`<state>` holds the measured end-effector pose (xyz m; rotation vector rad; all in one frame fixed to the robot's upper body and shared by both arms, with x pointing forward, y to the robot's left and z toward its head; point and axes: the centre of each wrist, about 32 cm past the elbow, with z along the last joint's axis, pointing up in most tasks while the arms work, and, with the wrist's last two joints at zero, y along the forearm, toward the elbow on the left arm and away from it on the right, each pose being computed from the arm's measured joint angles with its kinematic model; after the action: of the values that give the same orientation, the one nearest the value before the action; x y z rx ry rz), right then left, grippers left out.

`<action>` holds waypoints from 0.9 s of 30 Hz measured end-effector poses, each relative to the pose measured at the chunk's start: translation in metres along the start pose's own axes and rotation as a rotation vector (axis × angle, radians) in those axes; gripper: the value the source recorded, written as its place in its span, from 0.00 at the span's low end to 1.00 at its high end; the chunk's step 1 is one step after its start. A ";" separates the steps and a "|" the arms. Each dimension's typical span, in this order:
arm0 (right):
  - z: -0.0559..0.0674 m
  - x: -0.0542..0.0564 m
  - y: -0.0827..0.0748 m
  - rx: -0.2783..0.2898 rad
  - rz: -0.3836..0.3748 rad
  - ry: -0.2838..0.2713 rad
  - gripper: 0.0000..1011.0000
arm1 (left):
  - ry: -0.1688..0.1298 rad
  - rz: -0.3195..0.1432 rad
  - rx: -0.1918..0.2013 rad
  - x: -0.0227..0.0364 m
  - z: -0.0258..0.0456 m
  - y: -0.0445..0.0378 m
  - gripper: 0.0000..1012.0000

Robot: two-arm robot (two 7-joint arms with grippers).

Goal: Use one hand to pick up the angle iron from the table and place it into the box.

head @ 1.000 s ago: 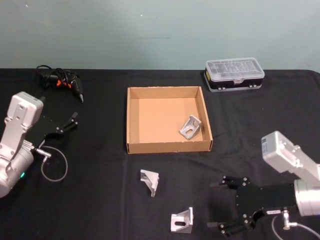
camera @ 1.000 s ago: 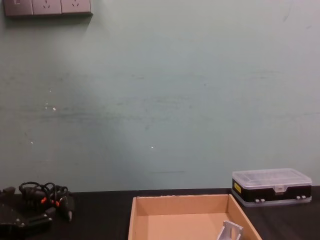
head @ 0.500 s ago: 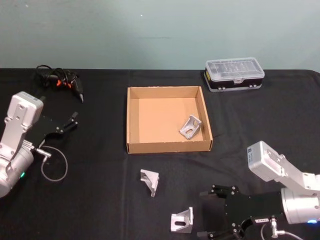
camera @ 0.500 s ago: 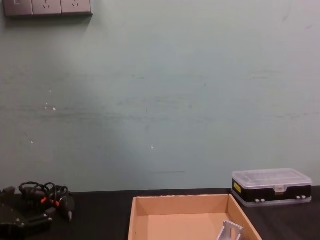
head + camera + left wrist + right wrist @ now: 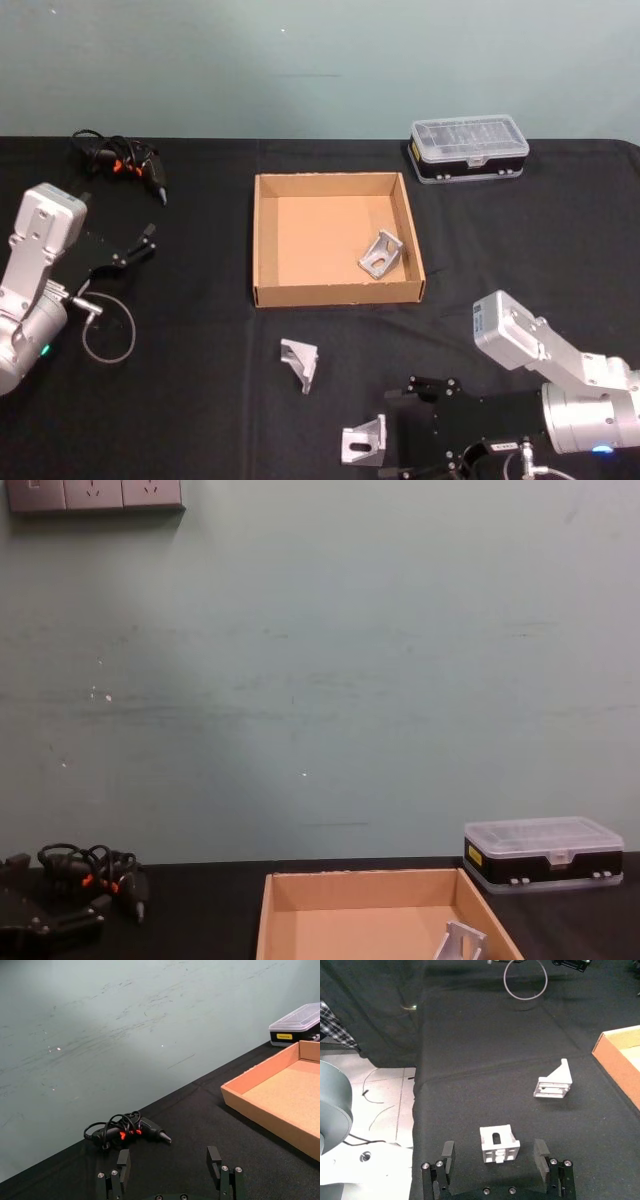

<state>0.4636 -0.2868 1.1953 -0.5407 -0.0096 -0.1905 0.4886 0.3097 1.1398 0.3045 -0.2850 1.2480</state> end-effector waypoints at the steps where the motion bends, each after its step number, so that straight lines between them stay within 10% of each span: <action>1: -0.001 0.000 0.002 0.000 0.001 0.002 0.99 | 0.000 0.000 0.000 0.0000 0.0000 0.0000 0.99; 27: -0.007 0.002 0.016 -0.012 -0.005 0.017 0.99 | 0.000 0.000 0.000 0.0000 0.0000 0.0000 0.99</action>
<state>0.4681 -0.2775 1.1814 -0.5506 0.0062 -0.2004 0.4886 0.3097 1.1398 0.3045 -0.2850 1.2479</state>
